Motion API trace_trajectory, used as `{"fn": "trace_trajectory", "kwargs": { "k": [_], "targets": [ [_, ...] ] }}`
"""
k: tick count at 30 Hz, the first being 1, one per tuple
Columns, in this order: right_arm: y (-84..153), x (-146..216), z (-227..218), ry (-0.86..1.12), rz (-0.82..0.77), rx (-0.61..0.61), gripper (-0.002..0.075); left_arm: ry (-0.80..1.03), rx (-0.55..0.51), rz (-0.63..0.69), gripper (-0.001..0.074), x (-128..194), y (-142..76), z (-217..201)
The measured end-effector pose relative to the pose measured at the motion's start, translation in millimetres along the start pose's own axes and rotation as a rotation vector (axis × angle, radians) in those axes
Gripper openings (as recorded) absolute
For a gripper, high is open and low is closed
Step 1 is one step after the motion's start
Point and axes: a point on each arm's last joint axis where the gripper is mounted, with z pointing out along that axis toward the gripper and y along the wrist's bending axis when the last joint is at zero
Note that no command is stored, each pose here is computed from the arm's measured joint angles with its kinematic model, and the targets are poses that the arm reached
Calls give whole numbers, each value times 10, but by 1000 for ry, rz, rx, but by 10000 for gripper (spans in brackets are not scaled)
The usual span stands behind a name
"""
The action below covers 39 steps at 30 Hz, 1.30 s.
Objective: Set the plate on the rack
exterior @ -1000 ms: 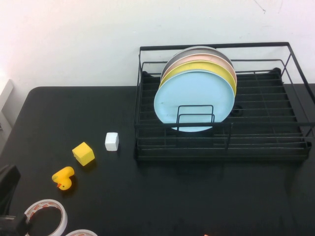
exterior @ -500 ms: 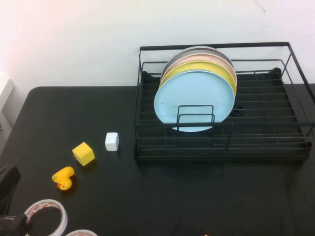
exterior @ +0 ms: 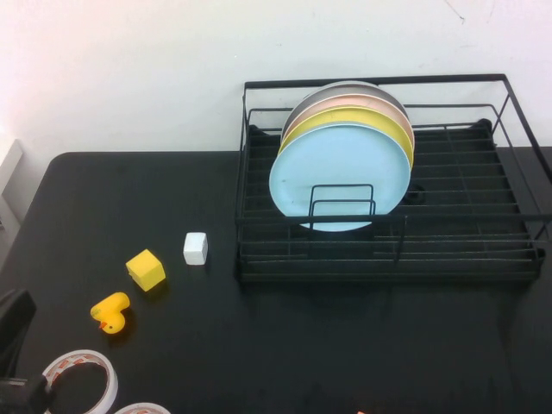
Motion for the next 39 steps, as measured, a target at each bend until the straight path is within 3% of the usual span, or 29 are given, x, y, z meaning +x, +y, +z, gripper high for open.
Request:
{"fn": "trace_trajectory", "kwargs": {
  "k": [9,16,39],
  "targets": [
    [-48,288,-87,213,38,154,0,1,-2,-1,-2,1,2,0],
    [-26,421,-125,365,66,140,0,1,-2,-1,-1,1,2,0],
    [1,429,-127,373,147,84,-1,1,-2,-1,-1,1,2,0]
  ]
}}
